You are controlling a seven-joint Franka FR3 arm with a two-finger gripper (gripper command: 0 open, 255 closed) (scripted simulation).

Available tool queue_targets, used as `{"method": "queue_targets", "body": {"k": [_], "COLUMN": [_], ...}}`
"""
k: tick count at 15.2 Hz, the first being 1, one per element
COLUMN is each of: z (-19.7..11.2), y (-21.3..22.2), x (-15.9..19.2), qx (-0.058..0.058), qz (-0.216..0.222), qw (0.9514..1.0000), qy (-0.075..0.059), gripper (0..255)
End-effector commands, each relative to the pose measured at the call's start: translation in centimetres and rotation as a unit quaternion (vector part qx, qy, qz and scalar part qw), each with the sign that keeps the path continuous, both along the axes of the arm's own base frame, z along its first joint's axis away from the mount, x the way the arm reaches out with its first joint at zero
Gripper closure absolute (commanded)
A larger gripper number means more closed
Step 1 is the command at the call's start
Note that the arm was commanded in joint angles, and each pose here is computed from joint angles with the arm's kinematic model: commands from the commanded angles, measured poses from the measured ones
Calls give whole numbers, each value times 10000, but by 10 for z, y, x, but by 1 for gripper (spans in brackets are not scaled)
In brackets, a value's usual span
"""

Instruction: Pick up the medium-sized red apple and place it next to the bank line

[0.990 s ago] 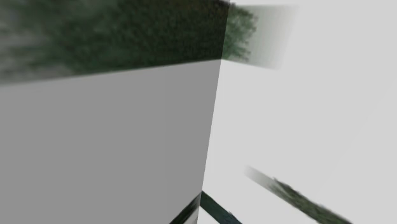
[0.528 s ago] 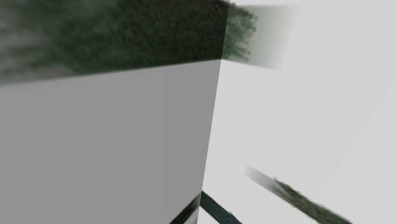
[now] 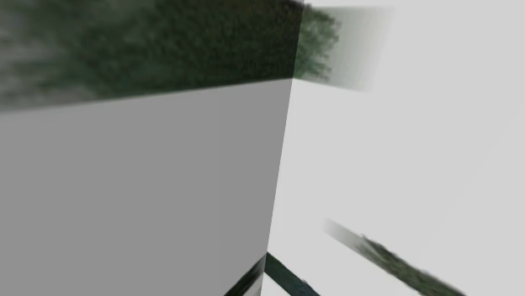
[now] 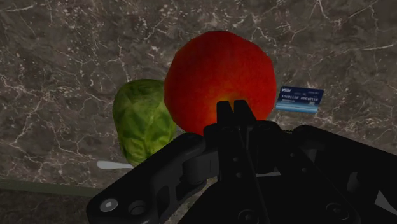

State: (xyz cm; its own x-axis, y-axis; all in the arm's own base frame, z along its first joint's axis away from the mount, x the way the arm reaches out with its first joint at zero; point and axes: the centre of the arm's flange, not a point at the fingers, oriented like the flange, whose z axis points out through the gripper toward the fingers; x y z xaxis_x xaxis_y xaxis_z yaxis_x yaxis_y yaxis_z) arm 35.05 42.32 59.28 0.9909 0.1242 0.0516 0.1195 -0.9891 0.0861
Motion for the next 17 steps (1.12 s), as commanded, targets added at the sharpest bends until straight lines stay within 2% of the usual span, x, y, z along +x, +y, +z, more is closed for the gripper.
{"method": "queue_targets", "body": {"k": [1,8,17], "z": [-1,-1,-49], "y": [24,107,107], "x": [8,30,30], "qx": [13,13,13], "qz": [-23,-22,-22], "qw": [10000,10000,10000], "qy": [-9,-9,-9], "gripper": [255,255,255]}}
